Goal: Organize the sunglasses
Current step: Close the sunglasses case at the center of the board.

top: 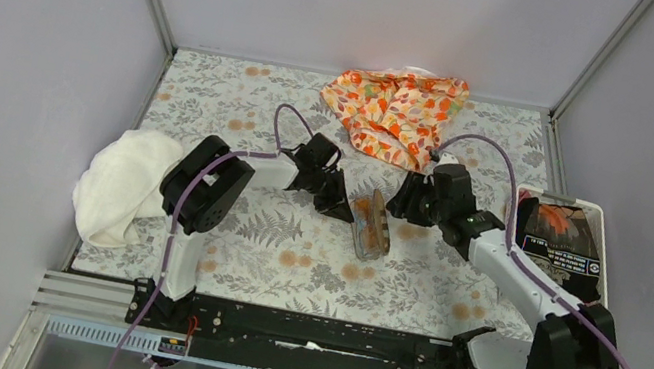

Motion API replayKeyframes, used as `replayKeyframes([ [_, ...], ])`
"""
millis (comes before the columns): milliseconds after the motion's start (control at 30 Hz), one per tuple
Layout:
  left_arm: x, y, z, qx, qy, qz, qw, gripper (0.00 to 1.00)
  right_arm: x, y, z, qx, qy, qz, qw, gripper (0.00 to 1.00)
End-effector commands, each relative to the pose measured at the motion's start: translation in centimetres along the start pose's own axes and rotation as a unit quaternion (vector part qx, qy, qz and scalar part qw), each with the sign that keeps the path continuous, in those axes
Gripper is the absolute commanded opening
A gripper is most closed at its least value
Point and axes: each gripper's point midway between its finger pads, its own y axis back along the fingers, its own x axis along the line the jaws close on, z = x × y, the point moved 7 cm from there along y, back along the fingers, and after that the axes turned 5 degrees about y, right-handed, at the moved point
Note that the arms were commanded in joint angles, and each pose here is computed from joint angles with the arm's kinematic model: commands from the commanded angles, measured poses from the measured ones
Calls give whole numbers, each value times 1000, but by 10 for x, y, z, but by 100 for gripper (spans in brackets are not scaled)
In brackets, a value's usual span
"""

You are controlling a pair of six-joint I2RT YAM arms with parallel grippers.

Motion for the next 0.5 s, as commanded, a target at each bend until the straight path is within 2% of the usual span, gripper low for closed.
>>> replayKeyframes([
  [0,-12,9,2,-14,-22,-3,1000,11,5,-11,-13,26,-43,97,994,53],
  [200,-13,9,3,-13,-23,-4,1000,11,5,-27,-23,28,-66,122,990,41],
  [367,-14,8,4,-13,-24,-5,1000,11,0,-34,-31,51,-81,103,990,21],
  [467,-13,6,3,-9,-23,-6,1000,11,-2,-35,-36,61,-81,81,992,18],
])
